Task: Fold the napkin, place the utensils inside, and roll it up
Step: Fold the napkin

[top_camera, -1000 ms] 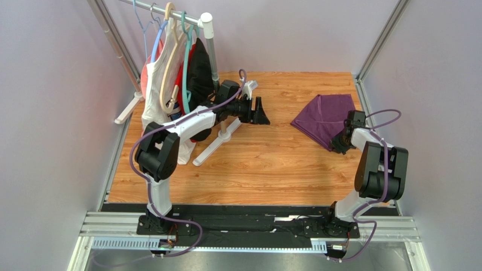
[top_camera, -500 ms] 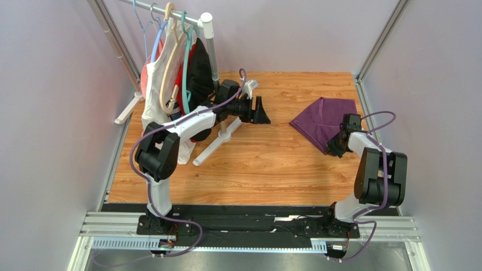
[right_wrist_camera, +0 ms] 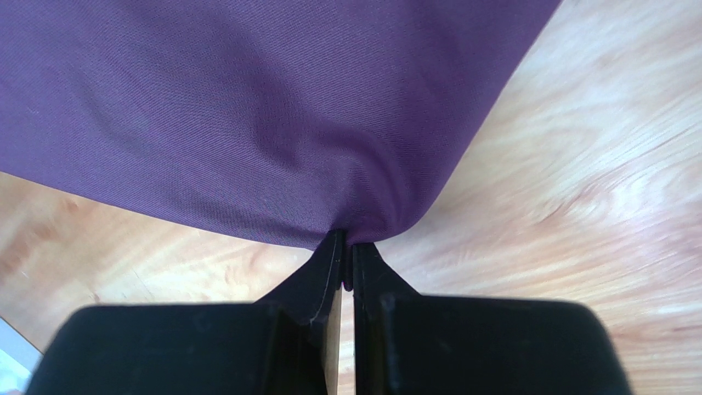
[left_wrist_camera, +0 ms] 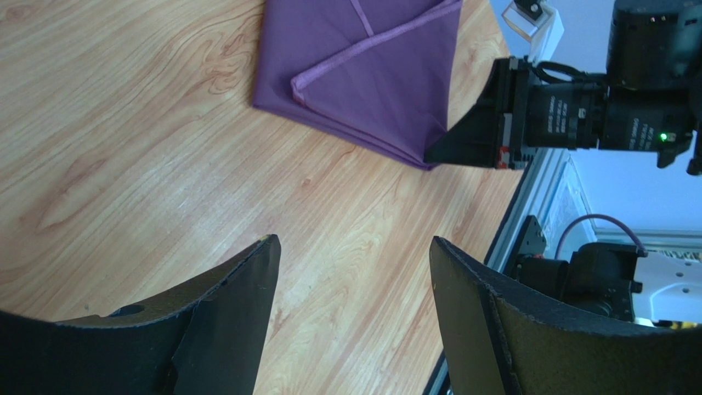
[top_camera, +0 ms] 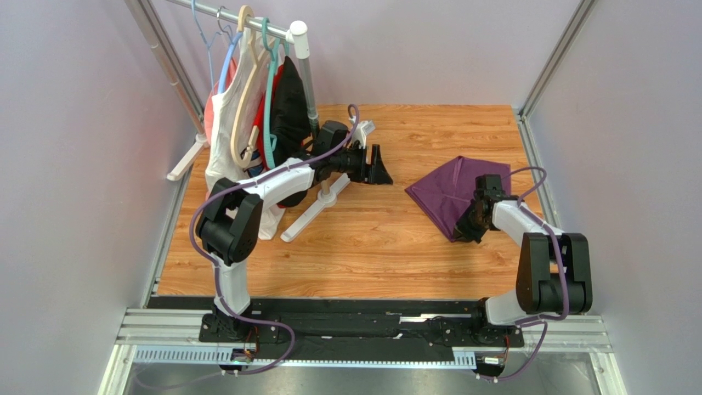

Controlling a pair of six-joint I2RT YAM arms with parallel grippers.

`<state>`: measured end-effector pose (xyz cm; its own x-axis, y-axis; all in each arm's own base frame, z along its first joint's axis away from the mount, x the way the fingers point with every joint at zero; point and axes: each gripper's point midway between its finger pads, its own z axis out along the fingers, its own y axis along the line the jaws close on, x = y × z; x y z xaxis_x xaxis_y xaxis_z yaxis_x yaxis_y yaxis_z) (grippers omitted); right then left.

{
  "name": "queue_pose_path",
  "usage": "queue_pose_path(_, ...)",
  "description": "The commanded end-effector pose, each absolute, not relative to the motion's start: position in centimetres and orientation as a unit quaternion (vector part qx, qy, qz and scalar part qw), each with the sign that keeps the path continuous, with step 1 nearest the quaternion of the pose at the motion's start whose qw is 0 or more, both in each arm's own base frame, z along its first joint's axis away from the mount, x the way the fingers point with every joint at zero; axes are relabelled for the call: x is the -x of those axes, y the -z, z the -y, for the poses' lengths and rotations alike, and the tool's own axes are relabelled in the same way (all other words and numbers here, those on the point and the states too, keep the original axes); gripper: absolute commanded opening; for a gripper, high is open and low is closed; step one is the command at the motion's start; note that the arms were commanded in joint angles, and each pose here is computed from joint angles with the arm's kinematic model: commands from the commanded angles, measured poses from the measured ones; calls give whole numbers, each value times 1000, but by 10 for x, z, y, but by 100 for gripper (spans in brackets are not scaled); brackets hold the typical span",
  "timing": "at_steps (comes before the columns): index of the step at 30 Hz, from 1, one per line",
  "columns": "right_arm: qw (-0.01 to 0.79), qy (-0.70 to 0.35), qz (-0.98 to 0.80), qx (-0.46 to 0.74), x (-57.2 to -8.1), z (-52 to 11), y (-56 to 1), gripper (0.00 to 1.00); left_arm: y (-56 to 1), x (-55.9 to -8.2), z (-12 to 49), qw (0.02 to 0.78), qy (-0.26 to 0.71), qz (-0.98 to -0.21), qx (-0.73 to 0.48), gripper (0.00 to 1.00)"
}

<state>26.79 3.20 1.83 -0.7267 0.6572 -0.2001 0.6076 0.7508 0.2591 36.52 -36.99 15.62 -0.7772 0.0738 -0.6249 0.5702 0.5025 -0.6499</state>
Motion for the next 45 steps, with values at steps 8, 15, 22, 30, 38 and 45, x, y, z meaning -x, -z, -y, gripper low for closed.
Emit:
queue_pose_path(8,80,-101,-960,-248,-208,-83,-4,0,-153,-349,359,303,452,-817,-192,76)
queue_pose_path(15,80,-104,-971,-199,-179,-107,-4,0,-144,-334,338,322,429,-825,-179,76)
queue_pose_path(22,106,-119,-969,-189,-163,-122,-12,0,-134,-302,316,353,405,-826,-170,76)
queue_pose_path(30,141,-133,-966,-170,-148,-132,-14,14,-105,-251,305,377,381,-826,-175,76)
queue_pose_path(38,229,-174,-945,-159,-159,-132,-52,63,-91,-252,295,387,367,-833,-146,77)
queue_pose_path(45,259,-181,-934,-170,-152,-120,-62,64,-93,-257,303,396,390,-821,-132,78)
